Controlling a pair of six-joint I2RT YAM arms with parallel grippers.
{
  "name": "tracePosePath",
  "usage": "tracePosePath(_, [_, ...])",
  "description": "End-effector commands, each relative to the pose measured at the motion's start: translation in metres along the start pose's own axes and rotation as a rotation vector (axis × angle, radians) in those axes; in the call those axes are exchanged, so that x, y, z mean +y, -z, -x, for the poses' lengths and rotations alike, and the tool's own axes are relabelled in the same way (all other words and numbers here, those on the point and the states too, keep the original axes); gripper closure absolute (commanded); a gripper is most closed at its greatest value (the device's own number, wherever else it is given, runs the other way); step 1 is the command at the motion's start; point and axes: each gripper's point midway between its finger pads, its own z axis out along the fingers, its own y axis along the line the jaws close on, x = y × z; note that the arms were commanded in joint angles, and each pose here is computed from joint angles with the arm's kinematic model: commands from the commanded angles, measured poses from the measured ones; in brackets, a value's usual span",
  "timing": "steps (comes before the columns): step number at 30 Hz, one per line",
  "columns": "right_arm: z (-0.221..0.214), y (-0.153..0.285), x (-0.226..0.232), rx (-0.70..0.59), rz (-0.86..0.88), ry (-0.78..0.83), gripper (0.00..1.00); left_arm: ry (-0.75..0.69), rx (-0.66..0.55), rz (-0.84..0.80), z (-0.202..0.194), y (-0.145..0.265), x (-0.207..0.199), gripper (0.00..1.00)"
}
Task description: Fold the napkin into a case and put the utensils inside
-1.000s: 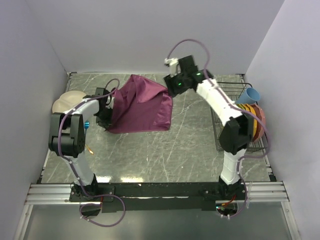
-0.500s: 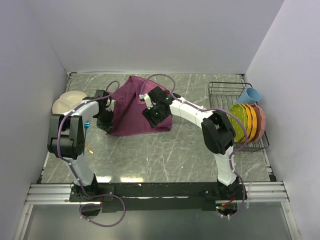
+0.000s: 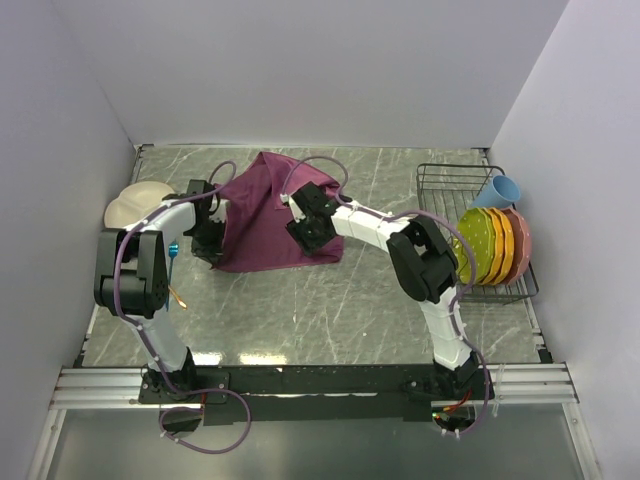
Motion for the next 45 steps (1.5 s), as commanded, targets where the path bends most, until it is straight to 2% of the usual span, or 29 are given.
tracePosePath(1, [-0.013, -0.007, -0.012, 0.021, -0.073, -0.012, 0.44, -0.007, 0.003, -0.009, -0.002, 0.000, 0.004, 0.99])
tracePosePath(6, [-0.012, 0.023, -0.034, -0.008, -0.081, -0.068, 0.58, 0.004, 0.004, -0.012, 0.000, 0.000, 0.007, 0.99])
tracePosePath(10, [-0.010, 0.044, -0.051, -0.024, -0.073, -0.113, 0.77, -0.026, -0.002, -0.014, 0.002, 0.000, 0.010, 0.99])
tracePosePath(13, [-0.002, 0.066, -0.057, -0.055, -0.026, -0.159, 0.85, -0.026, -0.003, -0.015, 0.004, 0.001, 0.010, 0.99])
tracePosePath(16, [0.005, 0.088, -0.063, -0.087, 0.006, -0.228, 1.00, -0.022, -0.012, -0.029, 0.006, 0.006, 0.009, 0.99])
tracePosePath(18, [0.003, 0.102, -0.068, -0.094, 0.021, -0.260, 1.00, -0.023, -0.045, -0.050, 0.011, 0.021, 0.008, 0.99])
tracePosePath(20, [0.012, 0.138, -0.077, -0.184, 0.075, -0.326, 1.00, -0.041, -0.133, -0.093, 0.020, 0.052, 0.002, 0.99])
tracePosePath(21, [0.003, 0.145, -0.079, -0.196, 0.093, -0.354, 1.00, -0.066, -0.166, -0.103, 0.022, 0.067, 0.001, 0.99])
tracePosePath(22, [0.011, 0.180, -0.080, -0.290, 0.099, -0.363, 1.00, -0.087, -0.210, -0.110, 0.024, 0.082, -0.002, 0.99])
tracePosePath(24, [0.015, 0.211, -0.086, -0.393, 0.101, -0.375, 1.00, -0.145, -0.368, -0.112, 0.034, 0.133, -0.008, 0.99])
tracePosePath(25, [0.021, 0.243, -0.086, -0.476, 0.092, -0.376, 1.00, -0.163, -0.415, -0.120, 0.036, 0.152, -0.012, 0.99])
tracePosePath(27, [0.036, 0.281, -0.090, -0.594, 0.075, -0.377, 1.00, -0.190, -0.582, -0.130, 0.046, 0.207, -0.021, 0.99])
tracePosePath(30, [0.061, 0.349, -0.087, -0.782, 0.064, -0.401, 1.00, -0.167, -0.739, -0.116, 0.056, 0.267, -0.025, 0.99])
tracePosePath(34, [0.075, 0.422, -0.094, -0.993, -0.005, -0.495, 1.00, -0.114, -0.879, -0.069, 0.062, 0.324, -0.021, 0.99])
tracePosePath(39, [0.087, 0.480, -0.092, -1.161, -0.011, -0.505, 1.00, -0.069, -1.076, -0.056, 0.063, 0.393, -0.024, 0.99])
tracePosePath(45, [0.124, 0.494, -0.105, -1.241, 0.004, -0.559, 1.00, -0.007, -1.219, -0.057, 0.094, 0.432, -0.021, 0.99])
